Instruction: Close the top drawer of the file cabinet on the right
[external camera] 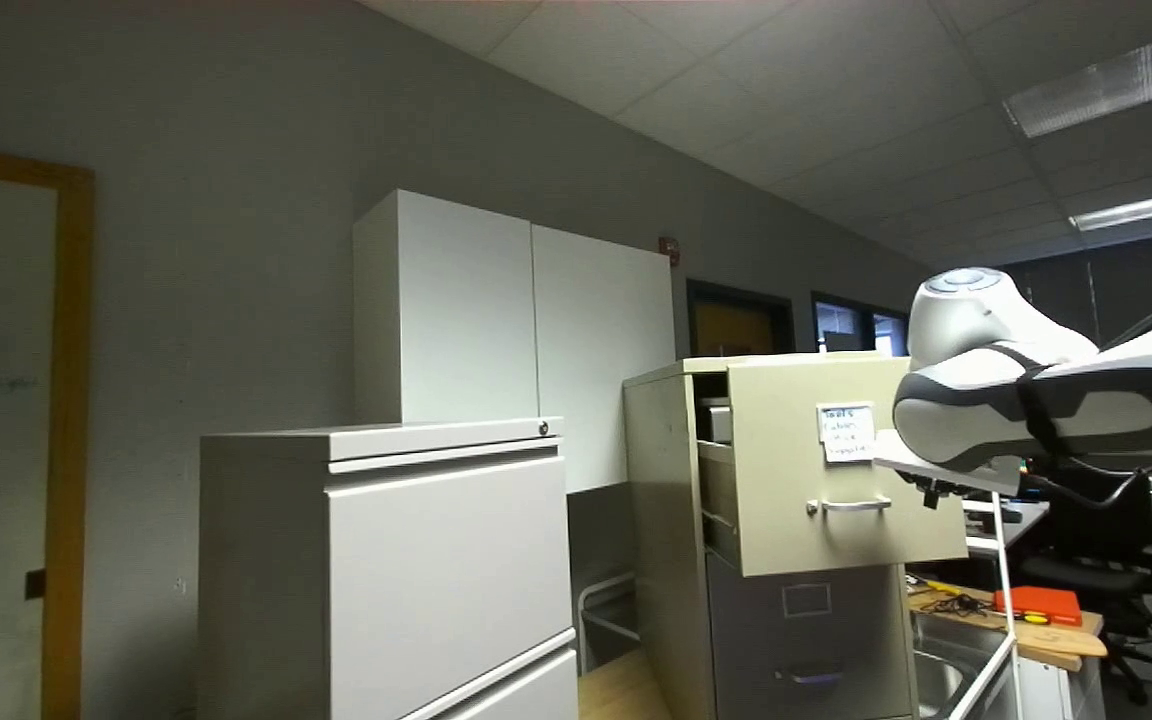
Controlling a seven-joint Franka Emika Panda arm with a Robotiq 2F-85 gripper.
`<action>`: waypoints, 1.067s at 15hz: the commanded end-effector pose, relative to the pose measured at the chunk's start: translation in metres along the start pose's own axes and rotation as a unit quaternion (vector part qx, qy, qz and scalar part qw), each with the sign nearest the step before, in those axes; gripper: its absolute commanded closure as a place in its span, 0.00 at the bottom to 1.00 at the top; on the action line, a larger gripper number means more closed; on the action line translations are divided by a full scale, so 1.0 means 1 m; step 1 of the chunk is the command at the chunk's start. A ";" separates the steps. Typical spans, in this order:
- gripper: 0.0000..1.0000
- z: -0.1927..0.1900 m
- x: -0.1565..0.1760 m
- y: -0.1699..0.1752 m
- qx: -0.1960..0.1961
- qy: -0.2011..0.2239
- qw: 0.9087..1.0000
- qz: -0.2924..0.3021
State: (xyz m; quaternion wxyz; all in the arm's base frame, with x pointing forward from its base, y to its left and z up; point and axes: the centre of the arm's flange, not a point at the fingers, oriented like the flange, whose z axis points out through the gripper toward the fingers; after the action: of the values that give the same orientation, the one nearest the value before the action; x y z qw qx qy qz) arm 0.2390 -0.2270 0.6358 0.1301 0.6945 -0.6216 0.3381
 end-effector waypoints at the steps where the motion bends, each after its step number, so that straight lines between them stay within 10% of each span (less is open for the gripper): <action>1: 1.00 -0.012 -0.001 0.018 0.012 0.049 0.999 0.019; 8: 1.00 -0.024 0.018 -0.004 0.097 0.151 0.984 0.012; 16: 1.00 -0.011 0.046 -0.046 0.153 0.165 0.974 -0.029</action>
State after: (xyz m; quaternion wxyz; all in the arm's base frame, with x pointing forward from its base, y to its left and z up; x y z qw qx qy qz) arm 0.2457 -0.2270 0.6700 0.1380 0.6478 -0.5346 0.5248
